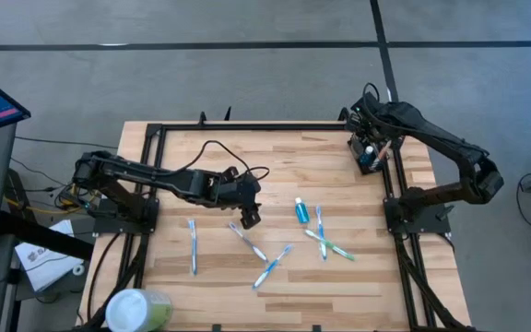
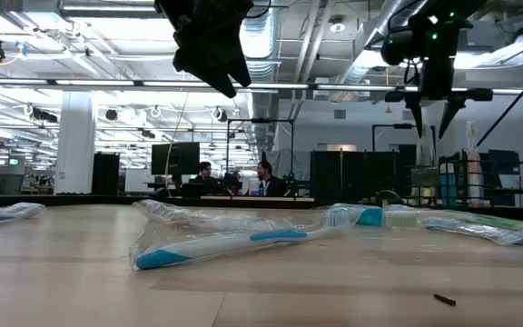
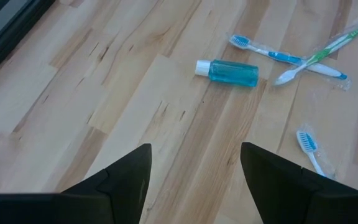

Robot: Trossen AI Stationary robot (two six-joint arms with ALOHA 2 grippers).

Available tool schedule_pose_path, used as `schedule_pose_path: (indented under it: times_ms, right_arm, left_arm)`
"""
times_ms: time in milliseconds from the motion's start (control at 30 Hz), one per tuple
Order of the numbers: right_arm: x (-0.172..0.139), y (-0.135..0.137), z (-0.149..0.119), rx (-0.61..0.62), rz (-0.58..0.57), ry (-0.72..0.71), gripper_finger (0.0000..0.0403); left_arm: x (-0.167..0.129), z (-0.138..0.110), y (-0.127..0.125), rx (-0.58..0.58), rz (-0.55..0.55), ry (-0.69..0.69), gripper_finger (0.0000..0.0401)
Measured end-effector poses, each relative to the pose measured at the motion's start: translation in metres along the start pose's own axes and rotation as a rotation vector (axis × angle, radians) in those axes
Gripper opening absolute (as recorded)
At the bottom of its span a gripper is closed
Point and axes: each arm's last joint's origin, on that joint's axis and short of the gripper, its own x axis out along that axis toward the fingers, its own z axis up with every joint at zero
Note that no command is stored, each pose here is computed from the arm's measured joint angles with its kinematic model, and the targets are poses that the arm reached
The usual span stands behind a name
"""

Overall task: Pick & Place toothbrushing station
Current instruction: Put the mouthwash in the middle section of wire organizer

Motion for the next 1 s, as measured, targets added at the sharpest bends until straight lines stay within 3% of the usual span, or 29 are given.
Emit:
schedule_pose_path:
  times_ms: [400,1000]
  right_arm:
    - [-0.024,-0.007,-0.002,0.007,0.126,-0.052,0.0157]
    - [-0.077,-0.015,-0.006,-0.064,0.506,-0.214,0.0154]
  left_arm:
    - [0.0,0.0,0.0,-0.001,0.0,0.0,0.024]
    - [0.0,0.001,-0.001,-0.019,-0.02,0.001,0.024]
